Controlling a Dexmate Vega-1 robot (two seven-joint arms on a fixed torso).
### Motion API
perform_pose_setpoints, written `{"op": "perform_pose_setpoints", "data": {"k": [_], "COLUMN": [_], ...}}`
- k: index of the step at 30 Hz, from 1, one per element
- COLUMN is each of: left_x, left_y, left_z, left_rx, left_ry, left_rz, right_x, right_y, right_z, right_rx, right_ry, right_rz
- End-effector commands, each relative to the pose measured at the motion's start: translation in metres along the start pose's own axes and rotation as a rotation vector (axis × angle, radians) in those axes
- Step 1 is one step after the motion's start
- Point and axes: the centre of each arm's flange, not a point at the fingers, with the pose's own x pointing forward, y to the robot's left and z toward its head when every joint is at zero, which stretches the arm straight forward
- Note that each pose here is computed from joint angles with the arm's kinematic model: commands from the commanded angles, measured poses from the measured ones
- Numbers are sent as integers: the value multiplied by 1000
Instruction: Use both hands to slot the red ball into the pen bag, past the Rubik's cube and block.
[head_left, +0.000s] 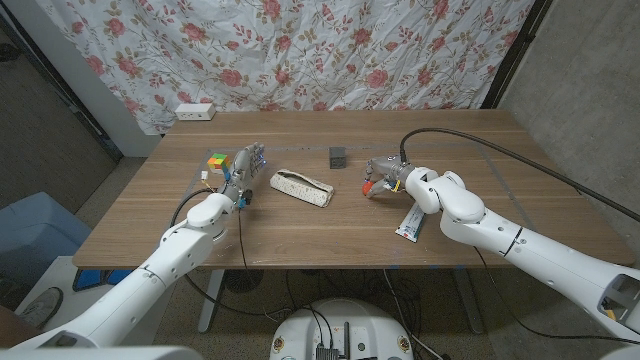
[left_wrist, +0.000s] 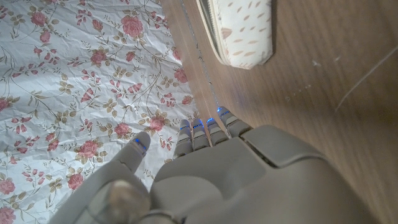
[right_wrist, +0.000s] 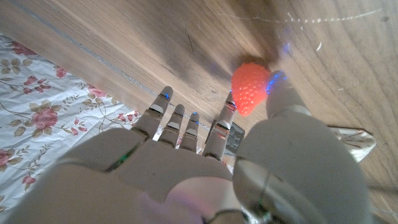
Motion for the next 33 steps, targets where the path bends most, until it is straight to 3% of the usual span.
{"op": "perform_pose_setpoints", "data": {"k": [1,10,24,33], "left_x": [7,8,-8,-9], "left_y": [0,0,7,10], "left_z": [3,13,32,44], "left_rx": [10,46,167,271], "left_ry": [1,-2,-28,-20], "left_rz": [-21,-53,-90,-122], "right_x": [0,-5,-12,-15], "right_y": [-4,-12,-21,-26], "right_z": [-1,-2,-4,-7], "right_rx": [0,-8,3,18], "right_ry": [-7,-10,-5,-4], "right_rz": [-25,-36,-51,-56]}}
